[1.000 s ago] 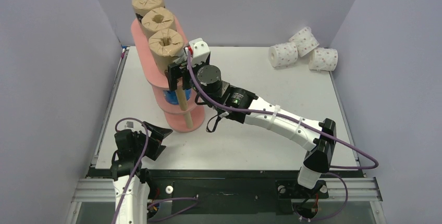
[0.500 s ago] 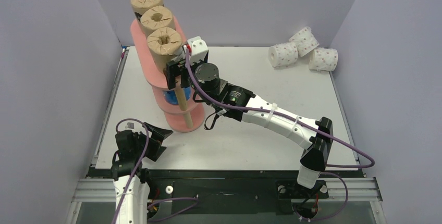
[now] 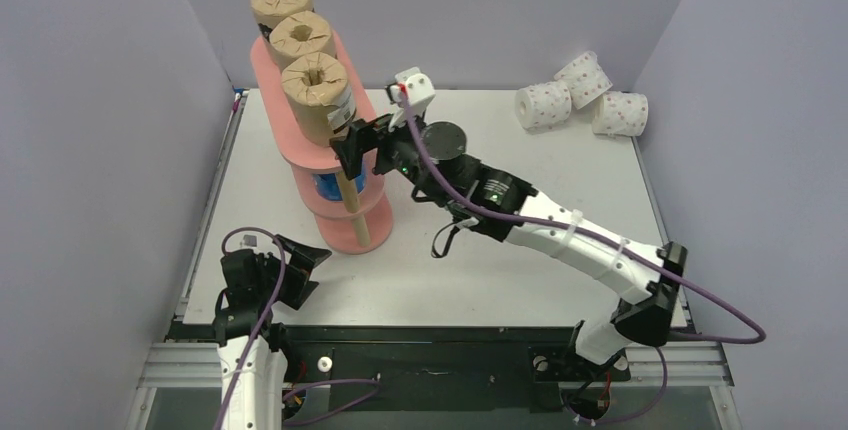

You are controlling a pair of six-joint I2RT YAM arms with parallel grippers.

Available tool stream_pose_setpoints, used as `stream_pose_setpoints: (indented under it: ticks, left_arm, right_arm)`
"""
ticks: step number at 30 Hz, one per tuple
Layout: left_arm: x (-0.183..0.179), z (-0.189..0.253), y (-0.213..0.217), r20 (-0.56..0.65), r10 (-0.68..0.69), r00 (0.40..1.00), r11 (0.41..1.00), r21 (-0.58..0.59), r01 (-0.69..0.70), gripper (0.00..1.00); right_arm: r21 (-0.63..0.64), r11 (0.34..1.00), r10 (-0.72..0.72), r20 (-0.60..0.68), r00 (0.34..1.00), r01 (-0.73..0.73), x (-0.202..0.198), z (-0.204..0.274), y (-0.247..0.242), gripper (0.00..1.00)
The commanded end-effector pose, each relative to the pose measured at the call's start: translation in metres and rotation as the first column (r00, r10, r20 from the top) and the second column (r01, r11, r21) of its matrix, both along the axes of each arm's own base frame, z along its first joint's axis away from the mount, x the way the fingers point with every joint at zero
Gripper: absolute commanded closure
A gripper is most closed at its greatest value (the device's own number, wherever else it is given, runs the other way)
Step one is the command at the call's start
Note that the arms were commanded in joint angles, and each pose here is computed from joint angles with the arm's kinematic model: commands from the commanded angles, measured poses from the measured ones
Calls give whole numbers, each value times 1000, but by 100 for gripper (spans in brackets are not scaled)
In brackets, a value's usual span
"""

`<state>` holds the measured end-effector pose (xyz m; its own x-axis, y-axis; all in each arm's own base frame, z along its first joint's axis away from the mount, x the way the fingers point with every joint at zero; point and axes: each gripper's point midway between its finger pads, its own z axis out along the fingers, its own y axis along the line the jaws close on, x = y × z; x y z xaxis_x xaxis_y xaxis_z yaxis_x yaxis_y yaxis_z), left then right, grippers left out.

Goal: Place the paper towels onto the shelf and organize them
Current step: Adjust the paper towel on the shelf.

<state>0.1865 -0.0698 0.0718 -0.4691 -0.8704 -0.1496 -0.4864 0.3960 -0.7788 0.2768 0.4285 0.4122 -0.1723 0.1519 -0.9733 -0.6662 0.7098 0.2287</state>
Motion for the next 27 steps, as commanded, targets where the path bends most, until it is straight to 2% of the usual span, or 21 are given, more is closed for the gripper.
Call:
stream_pose_setpoints:
  ticks: [1,3,5,6,8,10,13,17,23,27]
  left_arm:
    - [11,25,5,71,-4,997,999,43,1,3]
    - [12,28,6,70,2,998,999,46,-5,3]
    - [12,30,7,62,6,998,999,50,-9,3]
    - [12,29,8,52,12,999,999,52,-14,3]
    - [13,30,10,42,20,999,998,59,-23,3]
    - [13,29,13,27,26,999,997,68,-28,2]
    - [12,22,16,-13,38,999,996,84,-36,2]
    - [16,20,20,-46,47,998,995,90,-42,1]
    - [28,37,28,-21,78,997,991,111,-76,1]
    - [31,34,27,-16,91,996,992,92,-90,0]
  right_arm:
    - [210,977,30,53,998,-41,-19,74,-51,11]
    - [284,959,8,42,999,-19,-8,83,-69,15]
    - [359,933,-10,21,1000,2,8,90,-82,29]
    - [408,912,-39,-3,999,36,26,92,-93,42]
    - [487,873,-25,-43,999,43,47,94,-97,55]
    - [561,828,27,-78,997,22,68,93,-97,60]
    - [651,759,54,-103,993,27,104,98,-103,64]
    - [709,705,104,-145,984,30,146,88,-86,68]
    - [785,620,207,-150,967,-12,173,90,-61,73]
    - [801,598,252,-165,954,-20,182,85,-45,76]
